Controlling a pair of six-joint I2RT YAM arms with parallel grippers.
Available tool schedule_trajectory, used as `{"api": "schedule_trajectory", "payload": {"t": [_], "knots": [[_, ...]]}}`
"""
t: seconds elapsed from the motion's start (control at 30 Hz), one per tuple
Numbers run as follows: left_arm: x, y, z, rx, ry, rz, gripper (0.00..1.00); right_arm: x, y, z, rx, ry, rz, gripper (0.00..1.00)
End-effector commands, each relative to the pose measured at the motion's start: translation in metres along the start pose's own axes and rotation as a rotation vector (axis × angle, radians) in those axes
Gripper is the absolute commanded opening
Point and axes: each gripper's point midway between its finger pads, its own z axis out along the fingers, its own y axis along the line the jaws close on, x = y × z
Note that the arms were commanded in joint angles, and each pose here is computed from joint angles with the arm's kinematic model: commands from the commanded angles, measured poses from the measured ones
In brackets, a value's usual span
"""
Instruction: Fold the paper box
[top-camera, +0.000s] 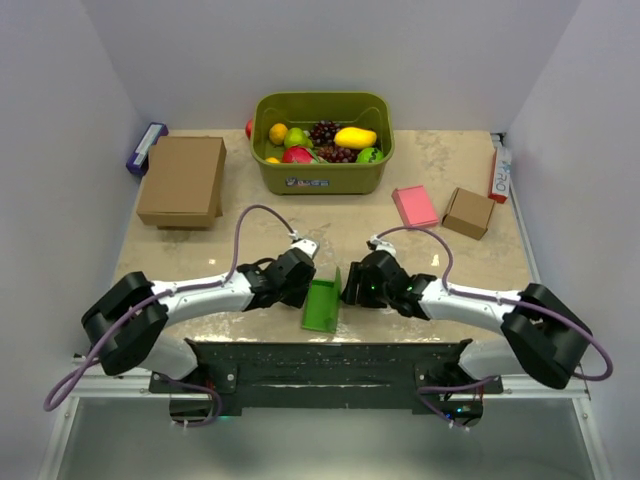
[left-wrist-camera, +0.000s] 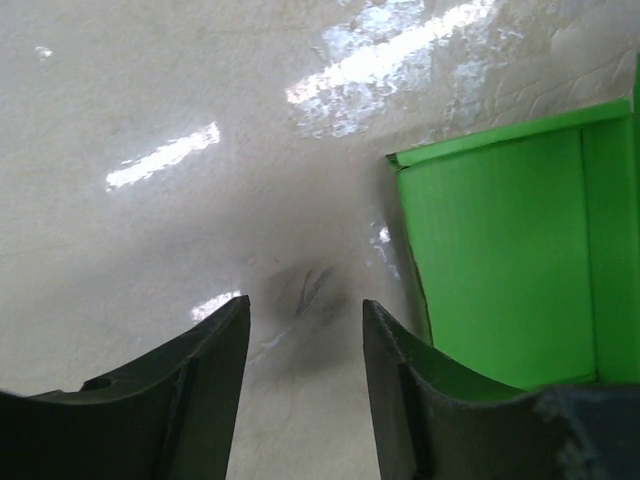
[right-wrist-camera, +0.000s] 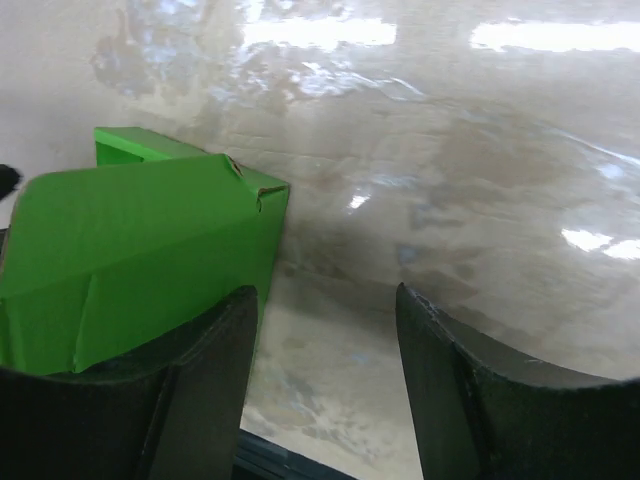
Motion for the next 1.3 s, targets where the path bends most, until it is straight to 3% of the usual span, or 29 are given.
{"api": "schedule_trajectory", "payload": {"t": [0.0, 0.27, 0.5, 0.67, 0.8, 0.9, 1.03, 1.17, 1.27], "knots": [[-0.009, -0.019, 0.006, 0.095, -0.026, 0.003, 0.51, -0.012, 0.042, 0.009, -0.13, -0.006, 0.02, 0.61], [-0.007, -0.032, -0.018, 0.224, -0.086, -0.092, 0.5, -0.04, 0.102, 0.042, -0.248, -0.005, -0.037, 0.61], [-0.02, -0.028, -0.047, 0.269, -0.194, -0.173, 0.66, -0.083, 0.135, 0.063, -0.243, -0.057, -0.112, 0.64], [-0.023, -0.014, -0.063, 0.227, -0.217, -0.18, 0.78, -0.133, 0.126, 0.044, -0.212, -0.154, -0.129, 0.66], [-0.038, -0.008, -0.084, 0.229, -0.275, -0.182, 0.88, -0.171, 0.117, -0.006, -0.173, -0.315, -0.179, 0.68], [-0.055, -0.007, -0.103, 0.246, -0.327, -0.169, 0.93, -0.171, 0.106, -0.029, -0.162, -0.351, -0.223, 0.68], [-0.084, -0.012, -0.136, 0.314, -0.395, -0.089, 0.99, -0.158, 0.104, -0.082, -0.285, -0.414, -0.244, 0.68], [-0.13, -0.01, -0.177, 0.365, -0.49, -0.01, 1.0, -0.119, 0.115, -0.1, -0.374, -0.347, -0.33, 0.66], [-0.153, 0.002, -0.183, 0.386, -0.537, 0.031, 1.0, -0.083, 0.121, -0.093, -0.314, -0.267, -0.431, 0.64]]}}
